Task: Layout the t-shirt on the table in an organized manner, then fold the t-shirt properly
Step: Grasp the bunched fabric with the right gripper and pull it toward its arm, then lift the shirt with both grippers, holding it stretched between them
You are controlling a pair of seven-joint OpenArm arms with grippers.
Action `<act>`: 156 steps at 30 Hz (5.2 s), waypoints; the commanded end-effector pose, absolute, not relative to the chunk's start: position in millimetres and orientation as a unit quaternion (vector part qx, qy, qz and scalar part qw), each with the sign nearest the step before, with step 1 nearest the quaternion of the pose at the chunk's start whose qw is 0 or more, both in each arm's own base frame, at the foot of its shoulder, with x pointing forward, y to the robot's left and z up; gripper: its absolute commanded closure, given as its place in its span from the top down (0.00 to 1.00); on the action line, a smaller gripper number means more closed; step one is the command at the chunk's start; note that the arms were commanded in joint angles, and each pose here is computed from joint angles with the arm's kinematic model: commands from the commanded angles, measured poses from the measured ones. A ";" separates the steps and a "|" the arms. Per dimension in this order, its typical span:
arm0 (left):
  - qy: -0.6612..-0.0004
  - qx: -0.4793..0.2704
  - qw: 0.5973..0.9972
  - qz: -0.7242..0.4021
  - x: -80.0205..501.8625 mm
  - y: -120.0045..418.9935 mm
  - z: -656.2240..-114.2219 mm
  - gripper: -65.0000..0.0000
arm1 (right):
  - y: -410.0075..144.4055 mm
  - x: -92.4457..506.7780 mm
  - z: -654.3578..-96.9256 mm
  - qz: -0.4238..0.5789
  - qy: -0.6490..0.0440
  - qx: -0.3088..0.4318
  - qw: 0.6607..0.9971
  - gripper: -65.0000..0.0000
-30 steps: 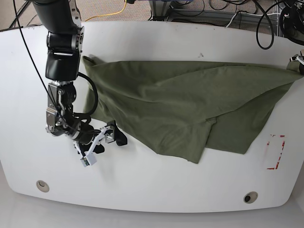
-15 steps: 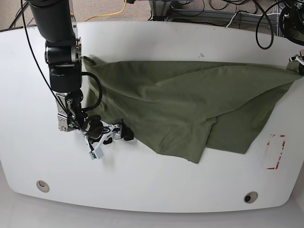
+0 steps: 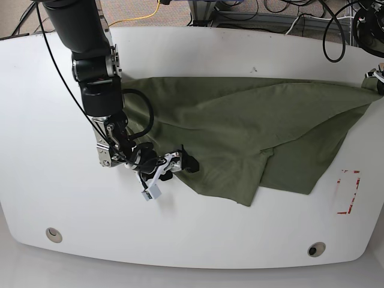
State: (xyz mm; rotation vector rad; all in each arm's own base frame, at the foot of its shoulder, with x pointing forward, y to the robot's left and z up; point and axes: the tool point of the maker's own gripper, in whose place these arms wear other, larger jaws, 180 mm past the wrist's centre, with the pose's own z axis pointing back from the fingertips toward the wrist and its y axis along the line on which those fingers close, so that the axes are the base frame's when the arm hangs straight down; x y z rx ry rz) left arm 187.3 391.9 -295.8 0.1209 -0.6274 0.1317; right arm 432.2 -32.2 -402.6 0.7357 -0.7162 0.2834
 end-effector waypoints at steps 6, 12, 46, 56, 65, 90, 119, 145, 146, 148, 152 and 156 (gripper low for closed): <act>-0.325 0.072 0.941 0.054 193.9 396.0 -282.1 0.00 | -13.7 438.4 -388.6 0.148 -0.349 0.364 0.851 1.00; -0.325 0.072 0.942 0.054 193.5 396.0 -282.4 0.00 | -10.2 439.6 -386.3 0.148 -0.351 0.367 0.849 0.77; -0.320 0.063 0.944 0.042 197.8 388.0 -287.0 0.00 | -8.7 436.0 -338.4 0.236 -0.384 0.334 0.828 0.00; -0.322 0.063 0.944 0.041 199.3 387.6 -286.3 0.00 | -23.5 404.5 -298.5 0.283 -0.421 0.284 0.814 0.00; -0.358 0.061 0.931 0.044 219.8 387.8 -270.5 0.00 | -57.5 372.9 -291.4 0.277 -0.436 0.241 0.822 0.00; -0.432 0.035 0.901 0.011 275.7 355.2 -237.9 0.00 | -85.4 242.1 -332.7 0.277 -0.374 0.208 0.860 0.00; -0.428 0.029 0.903 0.002 278.1 349.5 -241.1 0.00 | -85.7 238.9 -362.7 0.249 -0.338 0.228 0.879 0.45; -0.427 0.029 0.904 0.002 277.4 349.5 -241.9 0.00 | -69.0 266.3 -368.9 0.221 -0.342 0.260 0.875 0.33; -0.427 0.029 0.904 0.002 277.4 349.5 -241.9 0.00 | -69.0 266.9 -368.5 0.221 -0.343 0.260 0.875 0.26; -0.427 0.029 0.904 0.003 277.2 349.9 -241.7 0.00 | -69.0 266.9 -368.5 0.221 -0.343 0.260 0.875 0.09; -0.427 0.029 0.904 0.003 277.2 349.9 -241.7 0.00 | -68.7 266.7 -367.5 0.222 -0.345 0.260 0.874 0.01; -0.427 0.029 0.904 0.003 277.2 349.9 -241.7 0.00 | -68.4 269.0 -356.9 0.228 -0.359 0.255 0.868 0.00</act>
